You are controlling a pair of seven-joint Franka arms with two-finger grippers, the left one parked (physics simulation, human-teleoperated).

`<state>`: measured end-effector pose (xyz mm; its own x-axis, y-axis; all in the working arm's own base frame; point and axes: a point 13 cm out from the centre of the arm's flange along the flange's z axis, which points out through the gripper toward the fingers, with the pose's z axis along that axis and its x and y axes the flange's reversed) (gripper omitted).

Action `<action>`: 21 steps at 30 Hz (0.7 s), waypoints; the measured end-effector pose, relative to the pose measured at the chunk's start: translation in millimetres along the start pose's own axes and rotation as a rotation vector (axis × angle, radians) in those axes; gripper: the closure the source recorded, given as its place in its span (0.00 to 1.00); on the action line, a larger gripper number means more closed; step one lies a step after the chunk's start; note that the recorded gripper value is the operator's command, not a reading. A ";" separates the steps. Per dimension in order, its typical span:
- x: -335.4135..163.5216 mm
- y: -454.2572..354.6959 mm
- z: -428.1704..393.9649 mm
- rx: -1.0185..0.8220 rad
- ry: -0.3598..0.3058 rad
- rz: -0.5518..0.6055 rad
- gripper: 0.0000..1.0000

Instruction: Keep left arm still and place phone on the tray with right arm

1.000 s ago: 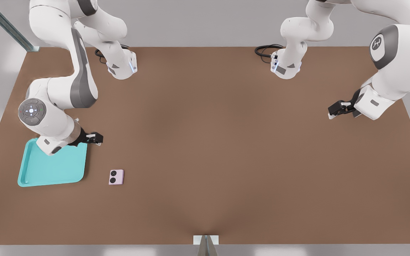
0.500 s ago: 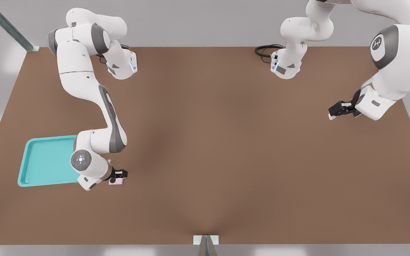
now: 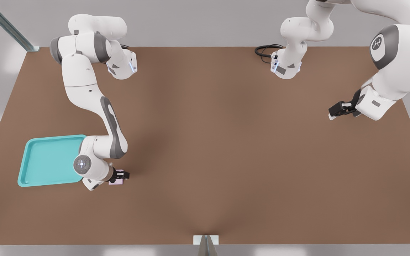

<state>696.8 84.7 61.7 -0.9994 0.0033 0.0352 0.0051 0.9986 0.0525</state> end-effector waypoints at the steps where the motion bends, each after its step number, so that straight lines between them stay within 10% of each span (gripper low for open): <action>1: -0.3 -3.2 0.8 0.000 -0.001 -0.001 0.00; 16: 8.3 -22.3 32.8 0.015 -0.007 -0.046 0.00; 21: 4.3 -22.0 32.6 0.015 -0.024 -0.061 0.28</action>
<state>691.2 64.5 28.2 -0.9984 -0.0560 0.0080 -0.0557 0.9977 0.0391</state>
